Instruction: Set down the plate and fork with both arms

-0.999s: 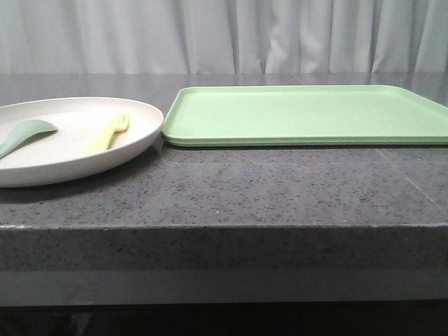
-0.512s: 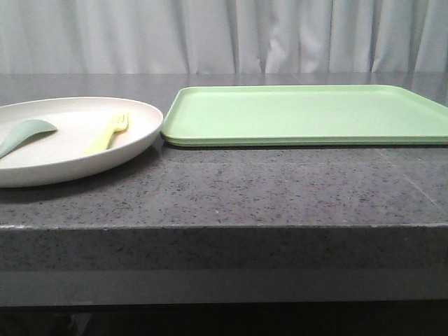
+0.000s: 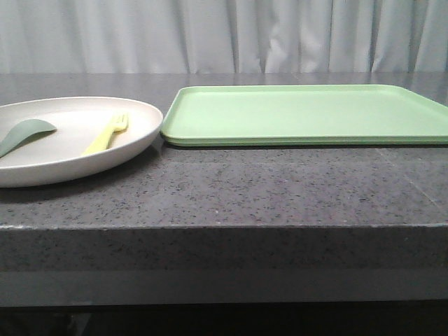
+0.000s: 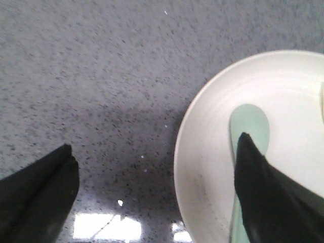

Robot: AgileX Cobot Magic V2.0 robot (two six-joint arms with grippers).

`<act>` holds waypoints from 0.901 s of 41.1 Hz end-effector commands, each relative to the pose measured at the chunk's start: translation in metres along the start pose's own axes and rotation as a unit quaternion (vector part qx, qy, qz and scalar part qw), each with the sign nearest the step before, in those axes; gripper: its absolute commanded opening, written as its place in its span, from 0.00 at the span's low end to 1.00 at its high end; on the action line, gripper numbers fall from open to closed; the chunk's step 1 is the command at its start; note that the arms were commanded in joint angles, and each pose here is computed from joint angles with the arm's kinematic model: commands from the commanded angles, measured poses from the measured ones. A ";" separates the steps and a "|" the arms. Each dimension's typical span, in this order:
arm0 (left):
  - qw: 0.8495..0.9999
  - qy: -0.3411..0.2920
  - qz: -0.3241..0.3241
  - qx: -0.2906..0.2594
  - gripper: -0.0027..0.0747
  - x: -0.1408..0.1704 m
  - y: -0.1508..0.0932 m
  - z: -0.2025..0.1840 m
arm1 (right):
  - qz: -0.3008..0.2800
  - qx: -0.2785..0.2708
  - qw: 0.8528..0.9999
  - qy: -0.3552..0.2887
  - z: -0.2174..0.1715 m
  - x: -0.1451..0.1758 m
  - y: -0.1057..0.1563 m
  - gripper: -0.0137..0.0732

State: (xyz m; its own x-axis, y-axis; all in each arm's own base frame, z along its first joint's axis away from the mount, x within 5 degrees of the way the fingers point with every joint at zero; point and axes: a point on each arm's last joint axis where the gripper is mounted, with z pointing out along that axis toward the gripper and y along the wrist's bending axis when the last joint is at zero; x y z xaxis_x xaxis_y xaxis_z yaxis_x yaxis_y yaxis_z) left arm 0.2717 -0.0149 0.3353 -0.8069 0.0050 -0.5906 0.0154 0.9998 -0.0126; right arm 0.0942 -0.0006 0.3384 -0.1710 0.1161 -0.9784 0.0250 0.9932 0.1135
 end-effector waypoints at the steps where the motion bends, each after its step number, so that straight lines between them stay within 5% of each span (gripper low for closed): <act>1: 1.000 0.012 0.015 0.012 0.81 -0.014 -0.010 0.009 | -0.001 -0.002 0.998 -0.056 -0.002 -0.019 0.001 0.89; 12: 0.994 0.107 0.026 -0.004 0.81 -0.014 -0.010 0.061 | -0.001 -0.002 0.998 -0.056 -0.002 -0.019 0.001 0.89; 31: 0.990 0.141 0.026 -0.005 0.81 -0.010 -0.011 0.086 | -0.001 -0.002 0.998 -0.056 -0.002 -0.019 0.001 0.89; 37: 0.990 0.142 0.025 -0.003 0.66 -0.010 -0.011 0.086 | -0.001 -0.002 0.998 -0.056 -0.002 -0.019 0.001 0.89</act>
State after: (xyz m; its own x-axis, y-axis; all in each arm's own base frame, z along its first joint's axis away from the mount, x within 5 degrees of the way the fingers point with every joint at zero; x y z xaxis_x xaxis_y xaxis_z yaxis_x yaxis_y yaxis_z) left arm 0.3295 -0.0261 0.2592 -0.9569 0.0543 -0.2852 0.0508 0.9985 0.0196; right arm 0.0942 -0.0006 0.3385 -0.1694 0.1161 -0.9787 0.0250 0.9932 0.1135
